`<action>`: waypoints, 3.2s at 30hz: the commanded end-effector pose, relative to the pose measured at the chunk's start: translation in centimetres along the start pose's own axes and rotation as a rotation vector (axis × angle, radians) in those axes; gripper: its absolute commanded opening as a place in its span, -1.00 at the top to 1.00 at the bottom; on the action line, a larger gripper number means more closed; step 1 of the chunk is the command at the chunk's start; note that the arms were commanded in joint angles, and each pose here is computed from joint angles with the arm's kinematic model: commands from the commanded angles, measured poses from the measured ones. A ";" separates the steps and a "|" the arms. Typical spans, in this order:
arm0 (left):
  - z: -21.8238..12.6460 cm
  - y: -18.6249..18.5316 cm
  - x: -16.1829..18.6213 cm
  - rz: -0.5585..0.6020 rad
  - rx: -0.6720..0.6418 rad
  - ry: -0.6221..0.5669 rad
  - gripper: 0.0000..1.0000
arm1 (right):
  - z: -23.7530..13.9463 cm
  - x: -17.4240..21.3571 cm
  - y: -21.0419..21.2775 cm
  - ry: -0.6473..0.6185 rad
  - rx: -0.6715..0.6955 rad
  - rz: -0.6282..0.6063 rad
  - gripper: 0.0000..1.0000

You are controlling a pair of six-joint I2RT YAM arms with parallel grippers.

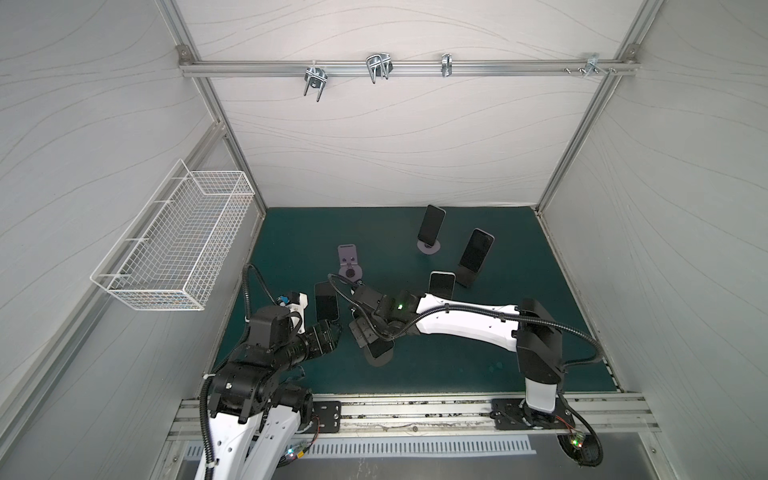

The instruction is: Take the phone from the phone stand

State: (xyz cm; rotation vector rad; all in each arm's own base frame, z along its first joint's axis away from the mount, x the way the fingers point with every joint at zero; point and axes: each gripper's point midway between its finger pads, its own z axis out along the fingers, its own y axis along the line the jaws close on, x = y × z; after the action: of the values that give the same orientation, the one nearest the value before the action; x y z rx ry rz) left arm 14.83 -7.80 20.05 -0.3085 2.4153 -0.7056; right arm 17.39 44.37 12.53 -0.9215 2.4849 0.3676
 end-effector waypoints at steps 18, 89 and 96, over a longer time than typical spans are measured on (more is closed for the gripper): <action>-0.2 -0.4 -0.8 -0.001 0.016 -0.043 -0.65 | 0.3 -0.4 -0.9 -0.004 0.059 0.019 -0.72; 1.0 0.6 -0.7 -0.038 -0.054 0.024 -0.66 | -8.9 -3.2 0.0 -0.207 -0.075 0.025 -0.34; 1.2 0.8 -0.8 -0.043 -0.067 0.035 -0.66 | -9.4 -2.8 -0.4 -0.195 -0.075 0.028 -0.34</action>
State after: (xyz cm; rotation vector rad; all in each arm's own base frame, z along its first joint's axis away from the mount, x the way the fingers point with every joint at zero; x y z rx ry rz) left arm 15.61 -7.56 18.78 -0.3629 2.4934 -0.6688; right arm 16.87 42.48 19.91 -0.8591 2.3489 0.4867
